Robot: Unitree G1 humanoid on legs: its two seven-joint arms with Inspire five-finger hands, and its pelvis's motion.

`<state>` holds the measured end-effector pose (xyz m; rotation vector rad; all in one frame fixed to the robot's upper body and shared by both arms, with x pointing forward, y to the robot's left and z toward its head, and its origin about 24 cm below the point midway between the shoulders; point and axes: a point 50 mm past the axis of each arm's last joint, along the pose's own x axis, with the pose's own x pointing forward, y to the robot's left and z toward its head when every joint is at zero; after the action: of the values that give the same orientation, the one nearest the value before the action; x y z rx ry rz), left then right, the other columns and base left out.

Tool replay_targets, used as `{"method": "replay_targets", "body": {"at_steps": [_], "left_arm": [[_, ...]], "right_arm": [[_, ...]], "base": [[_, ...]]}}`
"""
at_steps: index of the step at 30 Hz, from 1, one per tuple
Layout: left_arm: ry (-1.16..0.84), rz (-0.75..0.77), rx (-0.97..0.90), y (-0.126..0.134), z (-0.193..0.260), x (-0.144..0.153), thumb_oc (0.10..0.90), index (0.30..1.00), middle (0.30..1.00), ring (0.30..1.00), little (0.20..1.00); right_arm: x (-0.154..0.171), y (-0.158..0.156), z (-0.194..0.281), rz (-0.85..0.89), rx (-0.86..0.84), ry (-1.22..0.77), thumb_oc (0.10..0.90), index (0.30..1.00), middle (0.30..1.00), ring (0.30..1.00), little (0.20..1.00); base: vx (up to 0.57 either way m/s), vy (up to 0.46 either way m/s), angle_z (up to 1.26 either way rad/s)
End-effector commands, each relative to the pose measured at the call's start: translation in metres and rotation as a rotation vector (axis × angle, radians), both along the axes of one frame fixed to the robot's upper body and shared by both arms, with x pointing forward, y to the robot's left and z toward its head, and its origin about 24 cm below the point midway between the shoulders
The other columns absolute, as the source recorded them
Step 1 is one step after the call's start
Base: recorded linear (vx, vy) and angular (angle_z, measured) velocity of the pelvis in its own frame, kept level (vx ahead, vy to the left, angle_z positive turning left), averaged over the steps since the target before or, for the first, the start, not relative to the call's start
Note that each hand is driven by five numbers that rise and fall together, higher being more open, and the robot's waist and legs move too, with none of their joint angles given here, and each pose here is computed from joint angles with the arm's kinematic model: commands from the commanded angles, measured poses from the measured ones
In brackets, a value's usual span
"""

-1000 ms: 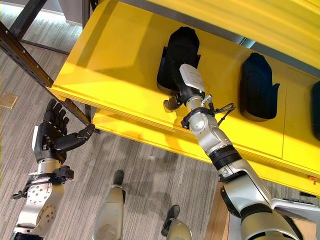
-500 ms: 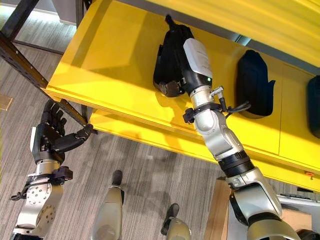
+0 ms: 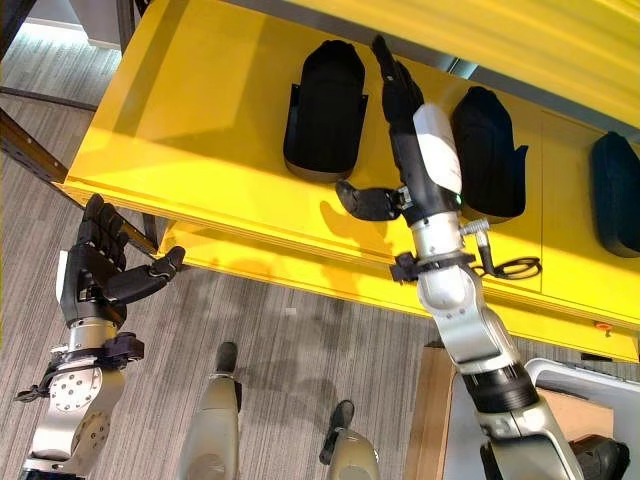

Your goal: Move parts from the plastic box to the shelf.

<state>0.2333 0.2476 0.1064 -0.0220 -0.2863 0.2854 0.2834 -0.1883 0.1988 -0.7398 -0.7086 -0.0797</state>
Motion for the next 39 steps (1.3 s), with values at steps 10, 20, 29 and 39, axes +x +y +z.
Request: {"method": "replay_targets", "body": {"at_steps": [10, 20, 29, 39], "left_arm": [[-0.119, 0.046, 0.067, 0.007, 0.016, -0.024, 0.9, 1.0, 1.0, 1.0, 1.0], [-0.057, 0.065, 0.027, 0.007, -0.003, -0.032, 0.9, 1.0, 1.0, 1.0, 1.0], [0.003, 0.059, -0.03, 0.003, -0.019, -0.037, 0.9, 1.0, 1.0, 1.0, 1.0], [-0.014, -0.023, -0.038, -0.01, -0.018, -0.031, 0.9, 1.0, 1.0, 1.0, 1.0]], "right_arm": [[-0.056, -0.038, -0.003, -0.041, 0.032, -0.081, 0.9, 1.0, 1.0, 1.0, 1.0], [-0.074, -0.061, -0.022, -0.132, 0.063, -0.005, 0.9, 1.0, 1.0, 1.0, 1.0], [-0.081, -0.07, -0.028, -0.151, 0.115, 0.012, 0.9, 1.0, 1.0, 1.0, 1.0], [-0.062, -0.053, -0.051, -0.076, 0.165, 0.119, 0.9, 1.0, 1.0, 1.0, 1.0]], "base": [[0.02, -0.039, -0.1], [0.01, -0.084, -0.07], [-0.05, -0.179, -0.12], [0.01, 0.003, -0.1]]}}
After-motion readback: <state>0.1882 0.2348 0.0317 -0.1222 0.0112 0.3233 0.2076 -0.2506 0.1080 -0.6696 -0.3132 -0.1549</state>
